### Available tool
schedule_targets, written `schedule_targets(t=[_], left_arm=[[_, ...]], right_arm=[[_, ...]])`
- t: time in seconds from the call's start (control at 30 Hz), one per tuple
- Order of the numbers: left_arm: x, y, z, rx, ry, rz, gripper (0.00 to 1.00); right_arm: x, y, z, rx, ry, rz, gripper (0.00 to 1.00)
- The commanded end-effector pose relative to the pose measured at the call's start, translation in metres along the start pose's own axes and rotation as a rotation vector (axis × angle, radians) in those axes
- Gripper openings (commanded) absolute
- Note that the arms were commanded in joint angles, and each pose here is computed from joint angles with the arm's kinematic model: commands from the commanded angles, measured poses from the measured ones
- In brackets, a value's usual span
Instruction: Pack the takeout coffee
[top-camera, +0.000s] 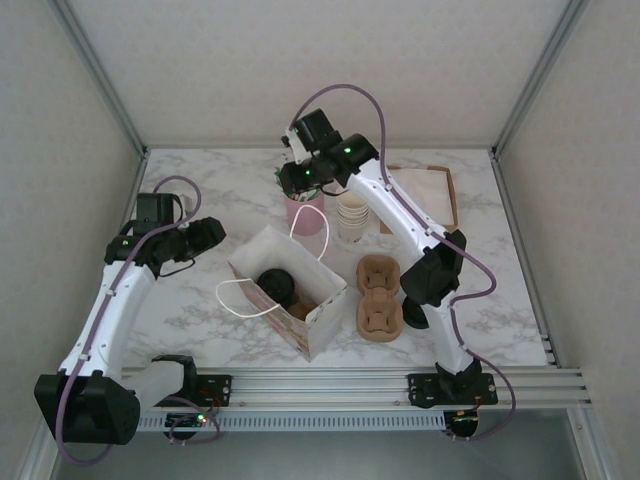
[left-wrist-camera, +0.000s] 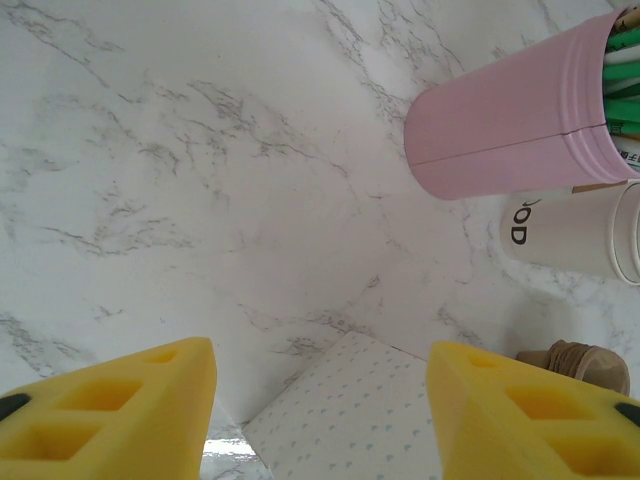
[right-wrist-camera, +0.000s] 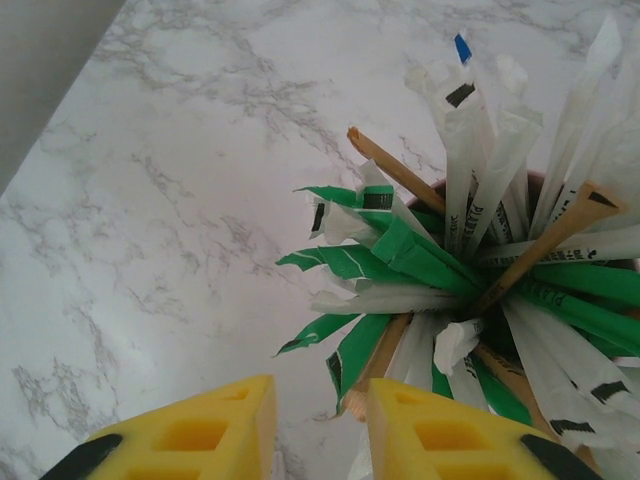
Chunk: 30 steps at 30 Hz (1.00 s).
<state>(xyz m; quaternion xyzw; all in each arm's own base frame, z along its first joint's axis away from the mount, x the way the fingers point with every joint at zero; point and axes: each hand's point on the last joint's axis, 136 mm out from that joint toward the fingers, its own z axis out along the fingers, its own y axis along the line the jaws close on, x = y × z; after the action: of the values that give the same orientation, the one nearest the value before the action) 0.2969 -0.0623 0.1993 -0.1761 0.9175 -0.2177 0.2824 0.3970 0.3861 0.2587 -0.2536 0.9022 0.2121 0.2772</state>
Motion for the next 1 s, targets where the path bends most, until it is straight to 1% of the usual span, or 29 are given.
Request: schedule_targets(t=[0.0, 0.33, 0.4, 0.53, 0.63, 0.73, 0.83, 0.97], left_arm=[[-0.0009, -0.0012, -0.0004, 0.021, -0.005, 0.009, 0.58], [-0.0004, -0.0009, 0.0001, 0.020, -0.002, 0.007, 0.58], [-0.0008, -0.0008, -0.0002, 0.020, -0.004, 0.008, 0.58], [-0.0003, -0.0015, 0.0001, 0.025, -0.002, 0.008, 0.58], [0.0003, -0.0018, 0.0009, 0.027, 0.002, 0.005, 0.58], [0.0010, -0.0017, 0.0018, 0.028, 0.007, 0.005, 0.58], [0.0012, -0.0016, 0.0019, 0.027, 0.008, 0.005, 0.58], [0.0009, -0.0018, 0.0016, 0.028, 0.006, 0.005, 0.58]], right_arm=[[-0.0017, 0.0046, 0.0021, -0.004, 0.000, -0.016, 0.30], [-0.0064, 0.0055, 0.0026, -0.006, -0.016, -0.018, 0.28], [-0.0066, 0.0046, 0.0038, -0.001, -0.015, -0.018, 0.24], [-0.0058, 0.0043, 0.0062, 0.000, -0.008, -0.021, 0.21], [-0.0064, 0.0039, 0.0064, 0.003, -0.009, -0.022, 0.16], [-0.0077, 0.0042, 0.0052, 0.003, -0.013, -0.023, 0.13], [-0.0078, 0.0043, 0.0034, 0.003, -0.014, -0.025, 0.14], [-0.0062, 0.0012, 0.0047, 0.018, -0.007, -0.028, 0.26]])
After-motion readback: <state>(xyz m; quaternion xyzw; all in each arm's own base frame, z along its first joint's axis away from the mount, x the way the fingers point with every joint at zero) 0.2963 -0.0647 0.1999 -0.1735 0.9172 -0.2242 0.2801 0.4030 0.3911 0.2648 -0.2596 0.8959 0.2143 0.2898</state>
